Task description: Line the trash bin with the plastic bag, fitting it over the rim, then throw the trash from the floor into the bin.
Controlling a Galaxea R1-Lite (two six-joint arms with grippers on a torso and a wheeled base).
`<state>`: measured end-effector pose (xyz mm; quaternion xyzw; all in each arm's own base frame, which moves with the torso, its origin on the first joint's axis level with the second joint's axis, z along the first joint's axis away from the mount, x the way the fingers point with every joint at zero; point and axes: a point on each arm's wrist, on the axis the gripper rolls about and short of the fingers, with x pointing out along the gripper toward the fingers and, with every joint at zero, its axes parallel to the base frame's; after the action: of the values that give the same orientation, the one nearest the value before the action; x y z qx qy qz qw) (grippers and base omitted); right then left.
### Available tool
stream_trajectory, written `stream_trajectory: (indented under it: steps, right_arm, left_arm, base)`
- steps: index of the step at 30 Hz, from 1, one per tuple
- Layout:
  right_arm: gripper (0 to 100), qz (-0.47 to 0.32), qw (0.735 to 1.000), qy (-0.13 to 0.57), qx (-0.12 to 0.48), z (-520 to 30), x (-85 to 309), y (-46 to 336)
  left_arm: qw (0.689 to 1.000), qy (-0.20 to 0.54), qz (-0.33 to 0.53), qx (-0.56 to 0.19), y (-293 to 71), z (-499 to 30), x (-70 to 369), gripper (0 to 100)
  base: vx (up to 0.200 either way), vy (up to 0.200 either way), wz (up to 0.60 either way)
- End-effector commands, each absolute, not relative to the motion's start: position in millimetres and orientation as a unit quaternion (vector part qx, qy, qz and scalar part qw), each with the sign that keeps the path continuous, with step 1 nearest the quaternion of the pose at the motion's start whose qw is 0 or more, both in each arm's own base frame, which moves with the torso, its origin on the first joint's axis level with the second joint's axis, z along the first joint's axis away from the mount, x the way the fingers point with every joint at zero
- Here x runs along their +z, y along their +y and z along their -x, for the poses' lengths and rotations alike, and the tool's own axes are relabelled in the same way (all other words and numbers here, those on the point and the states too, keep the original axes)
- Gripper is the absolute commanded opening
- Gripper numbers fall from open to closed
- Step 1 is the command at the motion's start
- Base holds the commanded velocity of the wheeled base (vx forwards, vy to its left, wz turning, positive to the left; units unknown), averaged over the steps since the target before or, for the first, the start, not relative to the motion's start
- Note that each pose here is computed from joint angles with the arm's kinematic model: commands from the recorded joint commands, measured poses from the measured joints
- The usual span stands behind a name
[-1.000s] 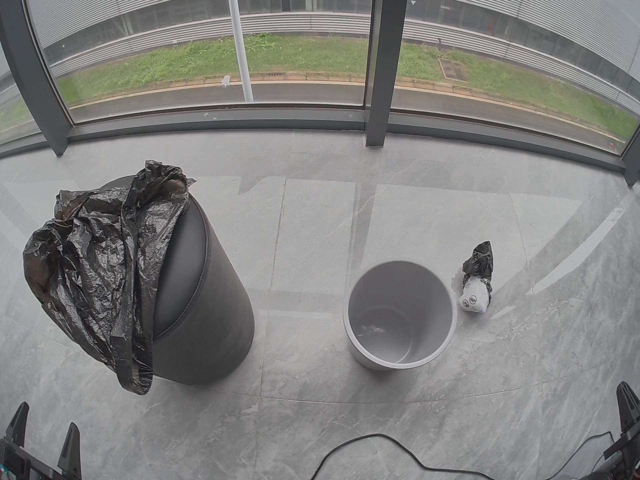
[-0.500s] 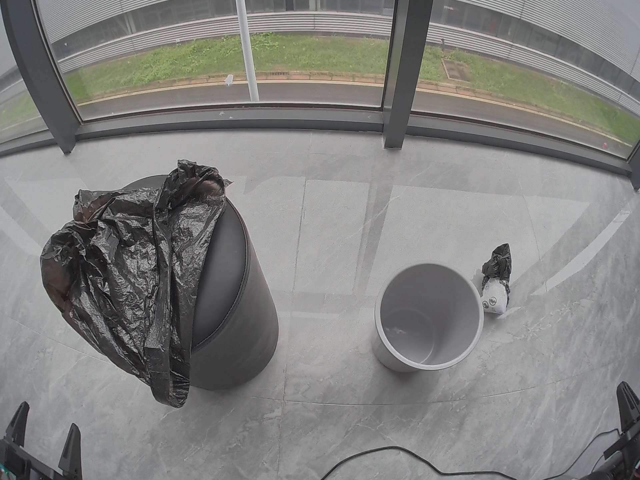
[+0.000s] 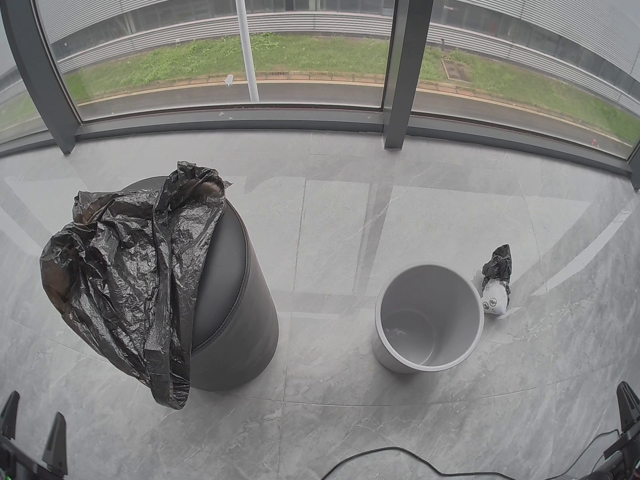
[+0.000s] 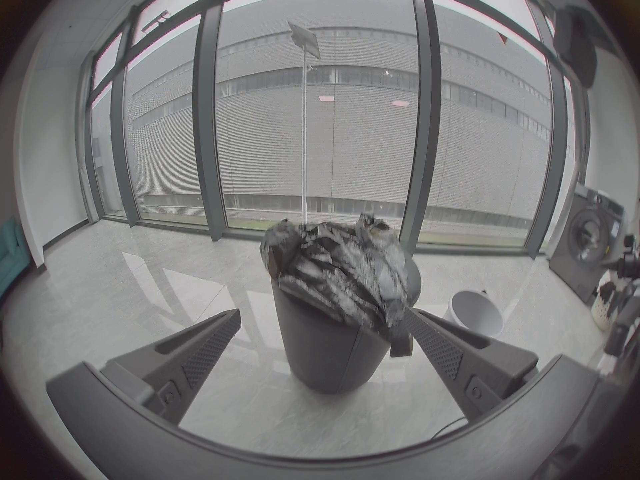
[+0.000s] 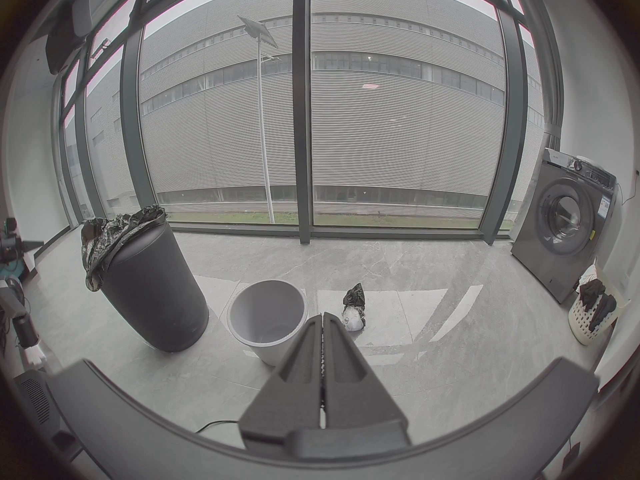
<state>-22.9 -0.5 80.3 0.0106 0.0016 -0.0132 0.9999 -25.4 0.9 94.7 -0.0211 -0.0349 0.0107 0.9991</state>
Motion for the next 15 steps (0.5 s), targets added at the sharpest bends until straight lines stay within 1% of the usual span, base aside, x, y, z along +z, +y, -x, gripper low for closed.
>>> stream_trajectory:
  steps: [1, 2, 4, 6, 9, 12, 14, 15]
  right_arm:
    - [0, -0.011, 1.0, 0.005, -0.014, 22.5, 75.4, -0.6]
    - [0, -0.011, 1.0, 0.004, -0.014, 22.6, 75.4, -0.6]
    - [0, -0.011, 1.0, 0.004, -0.013, 22.6, 75.4, -0.5]
    - [0, -0.011, 1.0, 0.004, -0.013, 22.6, 75.4, -0.5]
    - [0, -0.011, 1.0, 0.004, -0.013, 22.6, 75.4, -0.5]
    - [0, -0.011, 1.0, 0.004, -0.013, 22.6, 75.4, -0.5]
    - [0, -0.011, 1.0, 0.004, -0.013, 22.6, 75.4, -0.5]
    - [0, -0.011, 1.0, 0.004, -0.013, 22.6, 75.5, -0.5]
  left_arm:
    - [0.989, -0.044, 0.136, -0.042, -2.1, -26.9, 242.0, 100]
    - [0.989, -0.005, 0.135, -0.056, -4.9, -42.4, 237.2, 100]
    - [0.985, 0.074, 0.131, -0.086, -10.4, -58.0, 211.3, 100]
    - [0.972, 0.186, 0.119, -0.083, -14.5, -69.4, 177.2, 100]
    - [0.944, 0.302, 0.112, -0.067, -17.5, -78.8, 153.3, 100]
    - [0.919, 0.37, 0.117, -0.065, -24.2, -92.2, 146.8, 100]
    - [0.913, 0.384, 0.118, -0.071, -28.3, -97.6, 146.1, 100]
    - [0.905, 0.4, 0.116, -0.087, -35.8, -103.1, 145.0, 100]
  base:
    - [0.0, 0.0, 0.0]
    - [0.0, 0.0, 0.0]
    - [0.0, 0.0, 0.0]
    - [0.0, 0.0, 0.0]
    - [0.0, 0.0, 0.0]
    - [0.0, 0.0, 0.0]
    - [0.0, 0.0, 0.0]
    - [0.0, 0.0, 0.0]
